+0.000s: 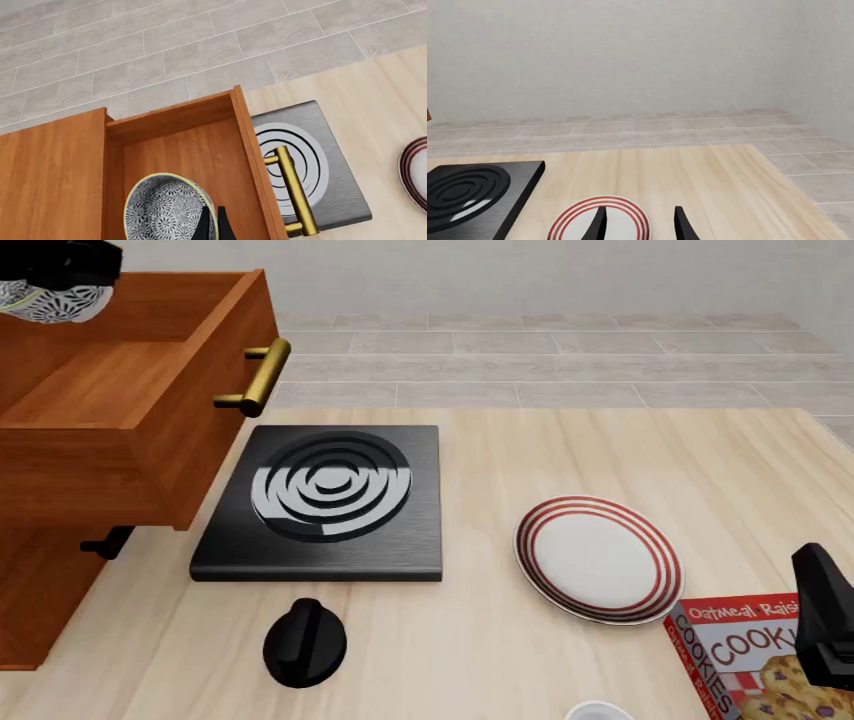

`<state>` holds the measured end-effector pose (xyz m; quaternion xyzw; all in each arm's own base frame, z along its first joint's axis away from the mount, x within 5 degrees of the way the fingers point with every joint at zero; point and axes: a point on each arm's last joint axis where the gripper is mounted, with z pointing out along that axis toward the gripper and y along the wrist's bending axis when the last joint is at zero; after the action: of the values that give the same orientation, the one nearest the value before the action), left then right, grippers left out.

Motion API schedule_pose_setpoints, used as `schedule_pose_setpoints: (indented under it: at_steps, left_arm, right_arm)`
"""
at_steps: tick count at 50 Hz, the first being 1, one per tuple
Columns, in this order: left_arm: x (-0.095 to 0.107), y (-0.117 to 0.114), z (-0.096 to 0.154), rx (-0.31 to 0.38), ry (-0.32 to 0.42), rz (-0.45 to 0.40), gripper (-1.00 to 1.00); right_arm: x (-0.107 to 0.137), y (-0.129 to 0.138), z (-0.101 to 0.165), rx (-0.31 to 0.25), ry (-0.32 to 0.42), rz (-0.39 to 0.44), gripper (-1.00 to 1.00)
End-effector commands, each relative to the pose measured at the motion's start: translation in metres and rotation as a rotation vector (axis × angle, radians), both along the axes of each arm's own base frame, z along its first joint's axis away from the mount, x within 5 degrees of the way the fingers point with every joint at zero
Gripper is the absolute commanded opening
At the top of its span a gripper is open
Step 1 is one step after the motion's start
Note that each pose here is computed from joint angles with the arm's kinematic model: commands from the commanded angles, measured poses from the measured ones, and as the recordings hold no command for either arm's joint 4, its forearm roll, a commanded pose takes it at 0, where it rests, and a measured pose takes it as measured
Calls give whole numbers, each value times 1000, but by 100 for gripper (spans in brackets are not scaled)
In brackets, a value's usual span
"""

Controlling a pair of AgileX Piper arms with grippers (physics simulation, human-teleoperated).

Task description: Pick the akita bowl in the top layer of the wooden cabinet and place it on the plate.

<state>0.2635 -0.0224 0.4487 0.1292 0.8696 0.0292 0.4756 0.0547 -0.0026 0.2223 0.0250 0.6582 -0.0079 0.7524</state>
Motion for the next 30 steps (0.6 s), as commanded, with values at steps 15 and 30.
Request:
schedule_pose_setpoints:
  at_steps: [15,30]
  left_arm:
    - [-8,-15,29,79,-136,-114,-100]
    - [-10,-33,27,87,-151,-189,-100]
  right_arm:
    - [0,0,0,-4,-1,1,100]
    - [0,0,1,-5,-4,0,100]
